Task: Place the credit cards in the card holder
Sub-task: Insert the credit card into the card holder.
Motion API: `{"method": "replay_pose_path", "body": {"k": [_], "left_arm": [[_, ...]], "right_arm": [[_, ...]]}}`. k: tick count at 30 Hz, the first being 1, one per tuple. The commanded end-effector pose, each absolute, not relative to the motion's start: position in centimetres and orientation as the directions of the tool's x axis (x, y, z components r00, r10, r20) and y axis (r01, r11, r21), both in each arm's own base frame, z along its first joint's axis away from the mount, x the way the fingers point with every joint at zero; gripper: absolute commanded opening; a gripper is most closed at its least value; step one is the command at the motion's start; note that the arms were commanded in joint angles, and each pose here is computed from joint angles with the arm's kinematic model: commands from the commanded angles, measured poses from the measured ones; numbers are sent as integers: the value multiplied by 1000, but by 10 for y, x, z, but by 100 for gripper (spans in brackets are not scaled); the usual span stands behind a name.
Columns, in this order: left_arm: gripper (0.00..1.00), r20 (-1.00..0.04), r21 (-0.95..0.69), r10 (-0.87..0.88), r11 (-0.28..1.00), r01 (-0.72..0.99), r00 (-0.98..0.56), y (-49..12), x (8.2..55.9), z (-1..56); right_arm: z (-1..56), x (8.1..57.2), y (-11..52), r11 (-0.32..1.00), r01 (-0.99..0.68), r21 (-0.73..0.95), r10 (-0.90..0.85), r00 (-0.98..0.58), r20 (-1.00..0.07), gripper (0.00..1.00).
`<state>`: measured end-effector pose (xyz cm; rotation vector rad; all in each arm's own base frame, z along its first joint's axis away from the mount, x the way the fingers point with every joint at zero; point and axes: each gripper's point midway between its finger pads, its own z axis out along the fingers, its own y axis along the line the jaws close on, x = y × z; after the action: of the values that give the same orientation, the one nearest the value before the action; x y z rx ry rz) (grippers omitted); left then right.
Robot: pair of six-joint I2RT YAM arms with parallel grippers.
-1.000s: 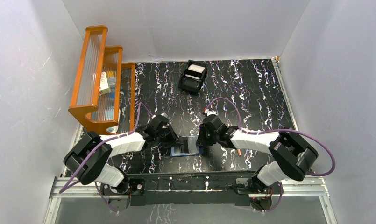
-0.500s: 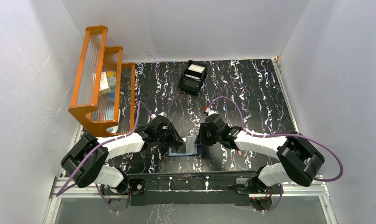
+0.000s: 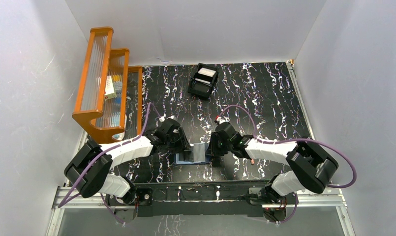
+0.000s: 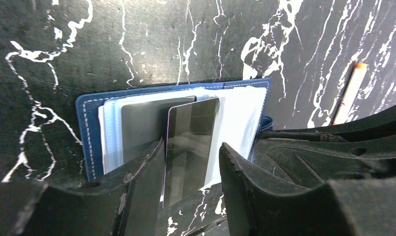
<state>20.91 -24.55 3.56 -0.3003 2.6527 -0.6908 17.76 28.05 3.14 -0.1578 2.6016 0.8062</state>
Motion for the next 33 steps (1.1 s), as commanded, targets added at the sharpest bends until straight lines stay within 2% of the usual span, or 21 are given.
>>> {"method": "replay_pose_path", "body": {"k": [1,9,25,33], "left_arm": [[44,-315,-441,-257,892,-98,-914,-234,204,30],[35,-286,-491,-241,868,-74,-927,-250,201,30],[34,-279,-538,-199,842,-19,-939,-286,202,36],[31,-312,-644,-203,763,50,-928,-303,205,53]], "right_arm": [[24,173,283,816,-223,533,12,-916,-401,21],[21,172,285,812,-212,544,20,-921,-389,21],[29,175,283,813,-224,537,24,-909,-415,21],[23,173,285,813,-222,538,15,-916,-401,20]]}}
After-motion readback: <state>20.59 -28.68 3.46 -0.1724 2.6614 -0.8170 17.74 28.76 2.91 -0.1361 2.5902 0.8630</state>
